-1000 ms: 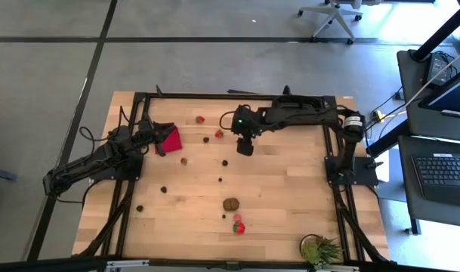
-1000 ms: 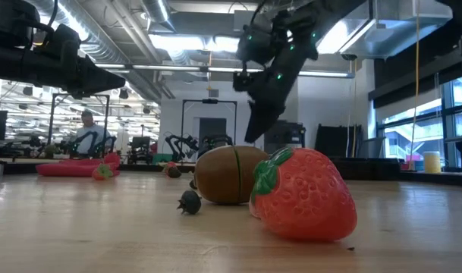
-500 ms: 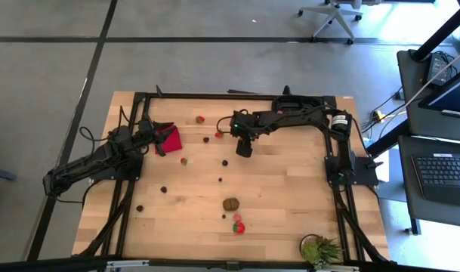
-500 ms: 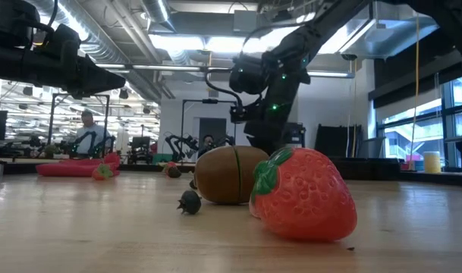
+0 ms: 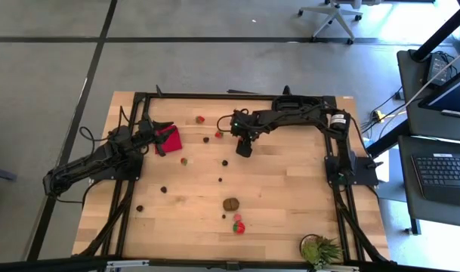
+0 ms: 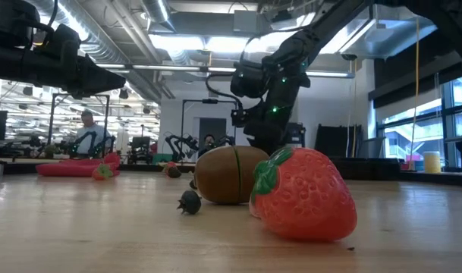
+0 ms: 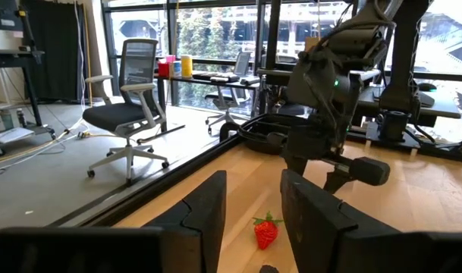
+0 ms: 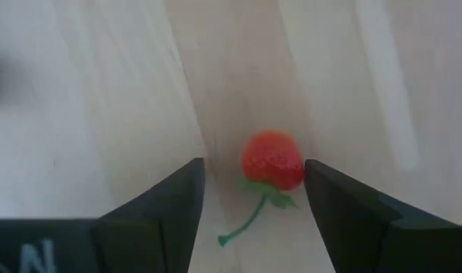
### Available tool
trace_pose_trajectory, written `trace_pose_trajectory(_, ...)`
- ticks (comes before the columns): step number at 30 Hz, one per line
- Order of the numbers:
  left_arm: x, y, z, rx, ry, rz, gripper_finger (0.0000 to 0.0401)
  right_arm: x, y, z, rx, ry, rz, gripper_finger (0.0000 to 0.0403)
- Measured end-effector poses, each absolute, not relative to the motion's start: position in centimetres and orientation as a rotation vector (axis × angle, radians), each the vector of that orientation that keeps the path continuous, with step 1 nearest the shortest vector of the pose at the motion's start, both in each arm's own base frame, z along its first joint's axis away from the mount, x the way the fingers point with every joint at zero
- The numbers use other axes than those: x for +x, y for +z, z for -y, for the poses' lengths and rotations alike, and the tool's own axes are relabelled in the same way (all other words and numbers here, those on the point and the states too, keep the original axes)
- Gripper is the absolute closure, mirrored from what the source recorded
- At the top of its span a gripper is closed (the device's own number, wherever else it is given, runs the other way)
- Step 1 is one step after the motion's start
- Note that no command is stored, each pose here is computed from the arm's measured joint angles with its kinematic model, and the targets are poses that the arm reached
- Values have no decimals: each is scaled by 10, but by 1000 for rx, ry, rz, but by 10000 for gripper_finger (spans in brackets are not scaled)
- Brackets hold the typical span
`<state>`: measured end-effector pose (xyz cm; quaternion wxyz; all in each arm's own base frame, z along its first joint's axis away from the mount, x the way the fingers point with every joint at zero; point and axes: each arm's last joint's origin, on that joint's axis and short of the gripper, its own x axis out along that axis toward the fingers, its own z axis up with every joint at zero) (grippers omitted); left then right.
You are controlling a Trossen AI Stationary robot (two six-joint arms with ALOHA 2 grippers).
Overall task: Pick and placing Produce into tupperware
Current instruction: Put the red cherry into the black bin
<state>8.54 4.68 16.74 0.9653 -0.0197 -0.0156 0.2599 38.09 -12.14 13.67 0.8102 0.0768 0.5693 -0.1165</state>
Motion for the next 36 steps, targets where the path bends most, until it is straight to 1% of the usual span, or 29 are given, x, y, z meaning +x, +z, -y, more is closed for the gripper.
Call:
trace_pose_trajectory(6,85,167,-47,-40,526,32,280,383,123,122,171,-244,-1246,176)
trace_pose_trajectory(9,85,167,-47,-40,526,32,286,383,122,122,173,-244,-1252,185)
trace_pose_trajectory(13,85,167,-47,-40,526,31,293,383,122,122,172,-243,-1251,212)
trace_pose_trajectory(20,85,167,-47,-40,526,31,305,383,121,122,171,-245,-1248,276)
trace_pose_trajectory(22,85,167,-47,-40,526,32,309,383,121,122,170,-246,-1249,287)
trace_pose_trajectory(28,85,167,-47,-40,526,32,318,381,124,123,186,-263,-1250,283)
trace_pose_trajectory(33,85,167,-47,-40,526,32,326,367,140,133,219,-337,-1274,280)
trace_pose_trajectory(36,85,167,-47,-40,526,31,331,355,160,149,262,-411,-1250,285)
